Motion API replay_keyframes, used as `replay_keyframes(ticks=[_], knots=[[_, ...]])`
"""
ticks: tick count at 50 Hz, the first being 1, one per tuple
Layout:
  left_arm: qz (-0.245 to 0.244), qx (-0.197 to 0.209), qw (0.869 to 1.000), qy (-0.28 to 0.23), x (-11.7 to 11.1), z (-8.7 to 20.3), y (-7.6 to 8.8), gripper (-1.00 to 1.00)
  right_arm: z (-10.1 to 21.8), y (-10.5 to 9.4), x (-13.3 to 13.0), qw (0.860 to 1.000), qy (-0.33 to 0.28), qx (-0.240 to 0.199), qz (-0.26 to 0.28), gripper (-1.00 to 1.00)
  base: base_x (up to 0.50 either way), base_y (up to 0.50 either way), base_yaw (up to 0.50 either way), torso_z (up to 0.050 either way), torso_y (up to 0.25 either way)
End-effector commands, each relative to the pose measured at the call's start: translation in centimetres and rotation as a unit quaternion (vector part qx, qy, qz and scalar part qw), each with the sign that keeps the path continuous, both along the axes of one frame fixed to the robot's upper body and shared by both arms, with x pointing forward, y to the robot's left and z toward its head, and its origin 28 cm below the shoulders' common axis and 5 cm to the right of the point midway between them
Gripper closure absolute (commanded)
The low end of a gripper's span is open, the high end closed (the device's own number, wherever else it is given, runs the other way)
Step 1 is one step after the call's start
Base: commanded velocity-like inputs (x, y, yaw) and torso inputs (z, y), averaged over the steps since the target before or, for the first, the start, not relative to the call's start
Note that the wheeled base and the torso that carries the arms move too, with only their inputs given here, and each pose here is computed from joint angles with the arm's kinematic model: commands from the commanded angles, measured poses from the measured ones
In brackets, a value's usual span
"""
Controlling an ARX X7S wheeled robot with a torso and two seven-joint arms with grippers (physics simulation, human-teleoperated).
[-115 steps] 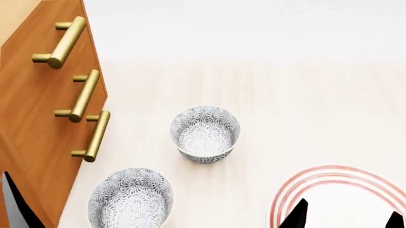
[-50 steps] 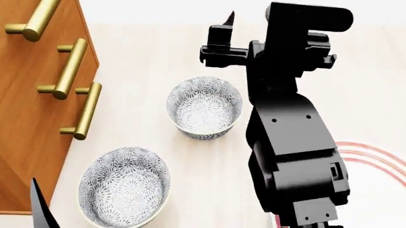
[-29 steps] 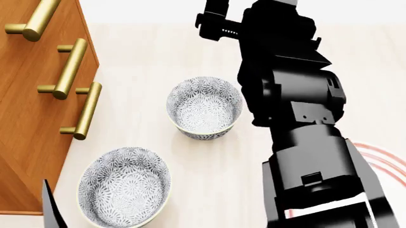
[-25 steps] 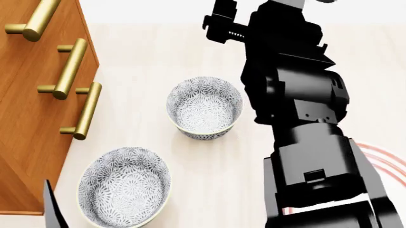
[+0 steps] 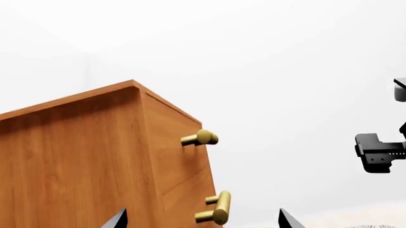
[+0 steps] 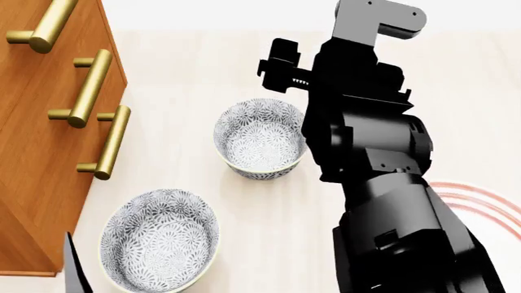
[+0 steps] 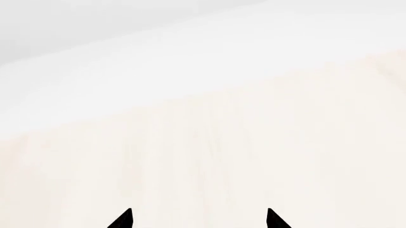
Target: Pick up the bowl and put it in the front on the plate.
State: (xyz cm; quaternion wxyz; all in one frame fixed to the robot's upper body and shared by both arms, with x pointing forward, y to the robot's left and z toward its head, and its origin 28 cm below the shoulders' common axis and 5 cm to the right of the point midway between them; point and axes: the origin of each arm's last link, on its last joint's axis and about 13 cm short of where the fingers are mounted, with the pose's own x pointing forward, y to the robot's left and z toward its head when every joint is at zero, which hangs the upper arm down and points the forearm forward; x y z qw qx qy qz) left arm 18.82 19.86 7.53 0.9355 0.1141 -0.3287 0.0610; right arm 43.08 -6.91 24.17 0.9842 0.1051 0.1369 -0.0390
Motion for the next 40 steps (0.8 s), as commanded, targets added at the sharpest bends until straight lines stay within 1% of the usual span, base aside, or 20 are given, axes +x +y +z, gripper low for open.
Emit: replay_keyframes(ticks=[1,2,3,9,12,31,40], knots=[[0.0,0.006,1.0,-0.001,0.1,0.1,0.0,-1.0,-1.3,1.0,-0.2,1.0,0.012,0.011,0.023,-1.0,0.0,0.0,0.0,0.0,0.0],[0.0,0.006,1.0,-0.001,0.1,0.1,0.0,-1.0,-1.4,1.0,-0.2,1.0,0.013,0.011,0.024,-1.0,0.0,0.0,0.0,0.0,0.0],[0.0,0.006,1.0,0.0,0.1,0.1,0.0,-1.0,-1.5,1.1,-0.3,0.999,0.024,0.02,0.026,-1.0,0.0,0.0,0.0,0.0,0.0],[-0.001,0.006,1.0,0.001,0.1,0.0,0.0,-1.0,-1.6,1.4,-0.3,0.999,0.019,0.019,0.034,-1.0,0.0,0.0,0.0,0.0,0.0],[-0.001,0.006,1.0,0.002,0.1,-0.1,0.0,-1.0,-2.2,1.5,-0.4,0.999,0.023,0.016,0.039,-1.0,0.0,0.0,0.0,0.0,0.0],[-0.003,0.004,1.0,0.009,0.1,-0.2,-0.1,-1.0,-3.9,1.5,-0.7,0.998,0.043,0.016,0.041,-1.0,0.0,0.0,0.0,0.0,0.0],[-0.004,0.005,1.0,0.01,0.2,-0.2,-0.1,-1.0,-3.9,1.4,-0.7,0.998,0.043,0.013,0.046,-1.0,0.0,0.0,0.0,0.0,0.0]])
